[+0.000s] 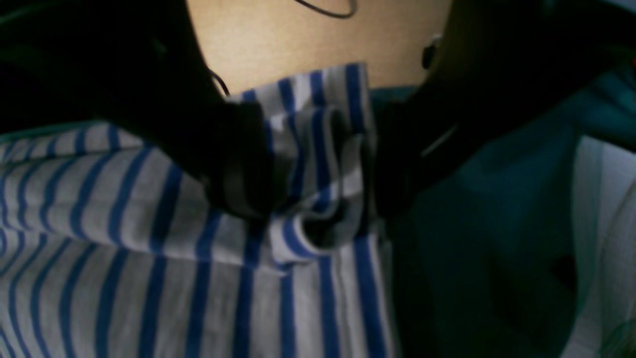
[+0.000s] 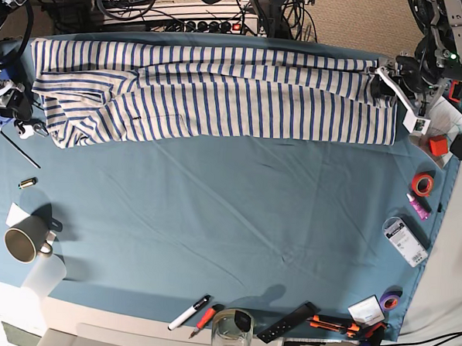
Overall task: Fold the T-shirt properly
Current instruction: 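Hold both ends of the folded shirt and pull them apart to straighten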
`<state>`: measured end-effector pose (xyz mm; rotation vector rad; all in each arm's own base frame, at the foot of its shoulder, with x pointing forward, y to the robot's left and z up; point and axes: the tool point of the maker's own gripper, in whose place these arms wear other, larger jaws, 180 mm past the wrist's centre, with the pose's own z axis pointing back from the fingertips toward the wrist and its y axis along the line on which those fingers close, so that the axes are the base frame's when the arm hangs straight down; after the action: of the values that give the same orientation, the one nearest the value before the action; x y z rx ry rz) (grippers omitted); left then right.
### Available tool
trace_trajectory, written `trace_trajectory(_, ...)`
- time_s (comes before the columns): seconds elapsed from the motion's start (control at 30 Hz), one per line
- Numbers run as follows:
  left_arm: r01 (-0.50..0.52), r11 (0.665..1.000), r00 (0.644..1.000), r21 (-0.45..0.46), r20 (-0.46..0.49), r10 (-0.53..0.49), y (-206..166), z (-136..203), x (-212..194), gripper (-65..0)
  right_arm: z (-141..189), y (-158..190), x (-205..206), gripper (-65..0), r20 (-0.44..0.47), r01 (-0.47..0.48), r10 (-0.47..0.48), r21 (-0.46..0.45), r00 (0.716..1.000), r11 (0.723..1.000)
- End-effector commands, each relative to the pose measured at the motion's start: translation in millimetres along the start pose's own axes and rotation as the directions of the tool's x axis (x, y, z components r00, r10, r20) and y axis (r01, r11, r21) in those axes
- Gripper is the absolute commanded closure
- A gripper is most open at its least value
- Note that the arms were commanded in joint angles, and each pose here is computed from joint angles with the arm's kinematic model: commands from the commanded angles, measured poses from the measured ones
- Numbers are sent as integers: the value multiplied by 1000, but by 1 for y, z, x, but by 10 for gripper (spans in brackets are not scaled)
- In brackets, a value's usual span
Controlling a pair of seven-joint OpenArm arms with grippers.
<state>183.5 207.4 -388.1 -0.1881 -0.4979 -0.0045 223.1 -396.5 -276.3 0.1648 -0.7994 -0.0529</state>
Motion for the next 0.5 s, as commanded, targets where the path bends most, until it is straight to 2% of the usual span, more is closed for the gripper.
trace_trajectory(0.0,5,1000,1000,20,18,-5,5,3,5,-295,10,-4,21,-316,47,-39,39,-16,998,999)
trace_trajectory(0.1,-2,999,1000,50,13,1,12,1,3,-198,10,-4,21,-316,47,-38,39,-16,998,999)
trace_trajectory(0.2,-2,999,1000,54,0,2,13,1,-1,-134,10,-4,21,-316,47,-38,39,-16,998,999)
trace_trajectory(0.47,-6,999,1000,50,-6,7,12,1,-5,-118,10,-4,21,-316,48,-38,39,-15,998,999)
